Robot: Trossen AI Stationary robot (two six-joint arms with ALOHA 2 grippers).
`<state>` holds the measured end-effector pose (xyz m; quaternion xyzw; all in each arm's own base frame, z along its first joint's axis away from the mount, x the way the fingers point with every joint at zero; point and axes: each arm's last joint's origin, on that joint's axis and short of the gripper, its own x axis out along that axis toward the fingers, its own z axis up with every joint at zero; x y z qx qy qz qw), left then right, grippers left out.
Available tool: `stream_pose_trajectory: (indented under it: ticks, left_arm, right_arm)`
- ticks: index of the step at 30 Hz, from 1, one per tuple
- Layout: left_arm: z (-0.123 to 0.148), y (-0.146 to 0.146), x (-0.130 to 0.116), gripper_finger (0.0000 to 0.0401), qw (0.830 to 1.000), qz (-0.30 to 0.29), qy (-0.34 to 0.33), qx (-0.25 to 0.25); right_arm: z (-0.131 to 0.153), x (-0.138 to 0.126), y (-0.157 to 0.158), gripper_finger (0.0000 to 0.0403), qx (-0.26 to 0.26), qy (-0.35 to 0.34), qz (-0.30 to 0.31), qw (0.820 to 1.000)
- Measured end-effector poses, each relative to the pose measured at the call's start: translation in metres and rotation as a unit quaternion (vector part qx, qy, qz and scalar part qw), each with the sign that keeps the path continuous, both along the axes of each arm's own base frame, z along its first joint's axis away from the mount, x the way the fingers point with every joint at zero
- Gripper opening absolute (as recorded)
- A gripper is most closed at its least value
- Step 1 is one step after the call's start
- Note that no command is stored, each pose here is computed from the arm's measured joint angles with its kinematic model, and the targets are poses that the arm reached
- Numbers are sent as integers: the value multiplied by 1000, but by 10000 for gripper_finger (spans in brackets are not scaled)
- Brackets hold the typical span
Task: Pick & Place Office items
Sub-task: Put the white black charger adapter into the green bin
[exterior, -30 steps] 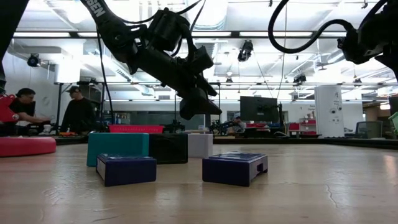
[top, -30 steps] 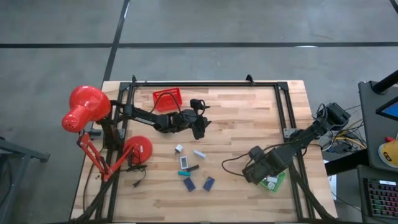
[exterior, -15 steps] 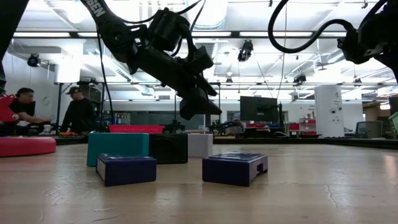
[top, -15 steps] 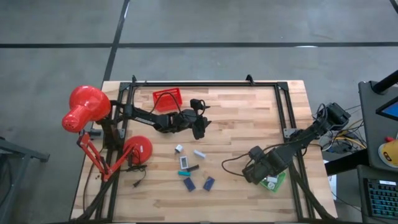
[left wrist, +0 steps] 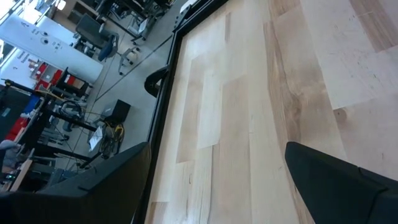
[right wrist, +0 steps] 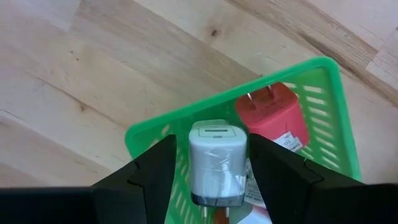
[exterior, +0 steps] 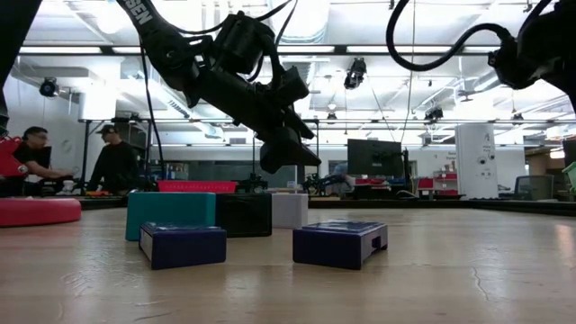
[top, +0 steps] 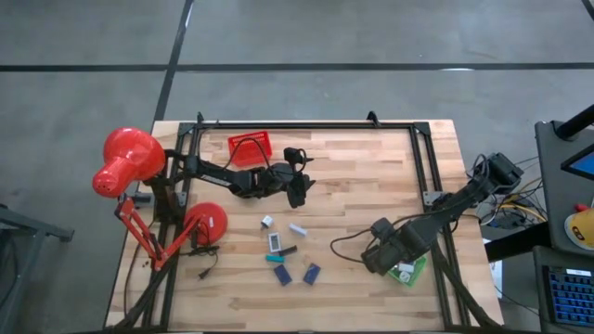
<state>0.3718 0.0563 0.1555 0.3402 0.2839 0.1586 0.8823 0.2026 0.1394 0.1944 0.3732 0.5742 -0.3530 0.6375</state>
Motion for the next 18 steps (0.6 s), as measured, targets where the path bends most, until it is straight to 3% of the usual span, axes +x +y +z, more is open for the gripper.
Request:
stream_pose_trajectory:
  ticks: [5,9,14,18]
  left_arm:
    - [0,0,0,376,1000,0,0,0]
    - [0,0,0,376,1000,0,0,0]
    - [0,0,0,376,1000,0,0,0]
    - [0,0,0,376,1000,0,0,0]
  right_arm:
    - [14,-2,-2,199,-8,-1,11,1000]
    - [31,-4,-7,199,-49,-26,21,998]
    - [55,-6,-17,199,-142,-128,11,982]
    - [68,-10,-28,199,-185,-188,47,964]
